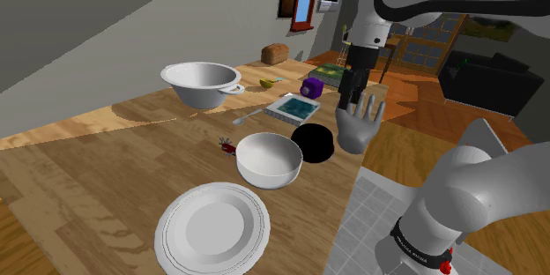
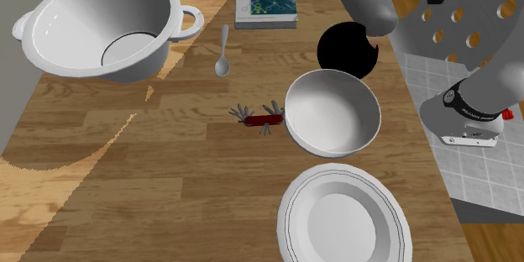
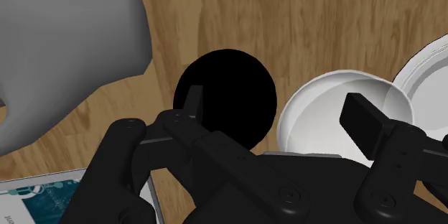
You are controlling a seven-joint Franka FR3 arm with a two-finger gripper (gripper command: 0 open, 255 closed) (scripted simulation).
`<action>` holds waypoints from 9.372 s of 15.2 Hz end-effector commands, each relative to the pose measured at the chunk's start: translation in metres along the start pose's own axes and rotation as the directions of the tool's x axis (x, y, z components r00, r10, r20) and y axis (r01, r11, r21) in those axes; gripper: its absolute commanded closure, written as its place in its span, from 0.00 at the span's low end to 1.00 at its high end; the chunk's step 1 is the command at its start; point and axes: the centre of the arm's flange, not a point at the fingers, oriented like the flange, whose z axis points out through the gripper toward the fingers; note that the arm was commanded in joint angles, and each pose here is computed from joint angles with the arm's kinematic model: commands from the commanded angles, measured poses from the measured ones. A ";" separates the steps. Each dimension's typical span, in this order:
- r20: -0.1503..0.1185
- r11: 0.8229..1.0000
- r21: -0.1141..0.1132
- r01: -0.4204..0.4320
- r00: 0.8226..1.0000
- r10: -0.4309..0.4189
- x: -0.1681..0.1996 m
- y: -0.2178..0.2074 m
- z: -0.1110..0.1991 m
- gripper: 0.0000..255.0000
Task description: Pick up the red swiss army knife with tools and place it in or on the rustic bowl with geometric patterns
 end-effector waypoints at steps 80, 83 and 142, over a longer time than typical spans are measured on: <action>-0.056 0.999 0.005 -0.039 0.998 0.039 0.289 -0.175 0.087 1.00; -0.056 0.999 0.005 -0.039 0.998 0.039 0.287 -0.177 0.071 1.00; -0.056 0.999 0.005 -0.039 0.998 0.039 0.096 0.014 0.053 0.00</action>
